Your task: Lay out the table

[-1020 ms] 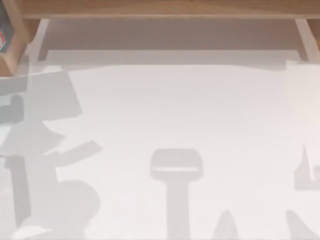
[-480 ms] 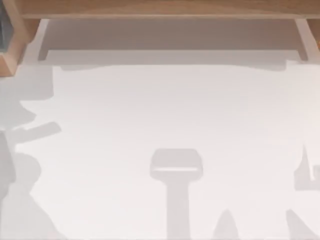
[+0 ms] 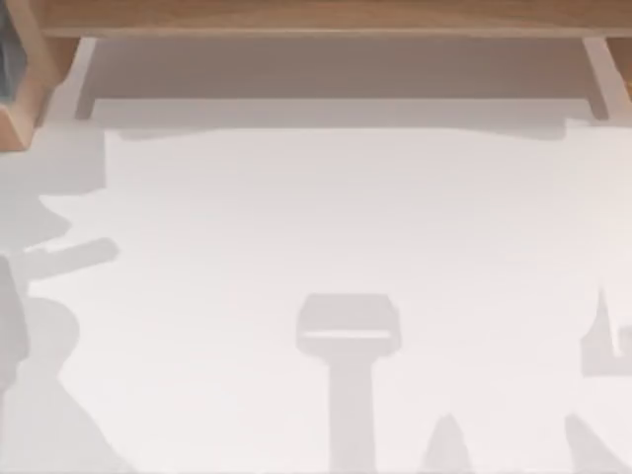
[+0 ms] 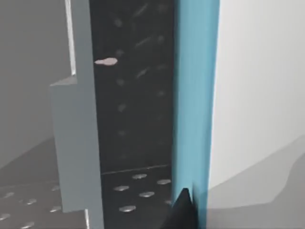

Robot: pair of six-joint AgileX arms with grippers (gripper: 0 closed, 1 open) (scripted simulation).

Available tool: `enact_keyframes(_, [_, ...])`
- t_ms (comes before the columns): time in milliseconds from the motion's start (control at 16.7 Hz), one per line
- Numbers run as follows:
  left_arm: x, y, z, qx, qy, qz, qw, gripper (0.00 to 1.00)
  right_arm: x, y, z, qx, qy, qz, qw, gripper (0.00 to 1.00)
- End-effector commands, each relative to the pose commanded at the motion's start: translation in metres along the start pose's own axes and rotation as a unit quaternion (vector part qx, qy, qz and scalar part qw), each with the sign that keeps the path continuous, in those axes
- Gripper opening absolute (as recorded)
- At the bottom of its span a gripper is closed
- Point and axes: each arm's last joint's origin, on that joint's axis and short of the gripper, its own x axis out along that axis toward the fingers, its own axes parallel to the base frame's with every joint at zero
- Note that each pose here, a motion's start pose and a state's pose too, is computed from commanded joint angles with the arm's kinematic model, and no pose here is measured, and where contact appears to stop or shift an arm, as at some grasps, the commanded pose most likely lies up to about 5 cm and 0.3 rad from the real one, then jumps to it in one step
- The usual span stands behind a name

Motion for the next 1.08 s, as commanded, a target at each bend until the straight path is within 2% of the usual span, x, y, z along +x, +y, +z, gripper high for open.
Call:
enact_keyframes(360, [0.024, 0.002, -0.002, -0.001, 0.003, -0.001, 1.000, 0.00, 0.000, 0.000, 0.000, 0.000, 0.000, 0.000, 1.000, 1.00])
enact_keyframes(600, [0.026, 0.001, -0.002, -0.002, 0.003, -0.002, 1.000, 0.00, 0.000, 0.000, 0.000, 0.000, 0.000, 0.000, 1.000, 1.00])
enact_keyframes(1080, [0.026, 0.001, -0.002, -0.002, 0.003, -0.002, 1.000, 0.60, 0.000, 0.000, 0.000, 0.000, 0.000, 0.000, 1.000, 1.00])
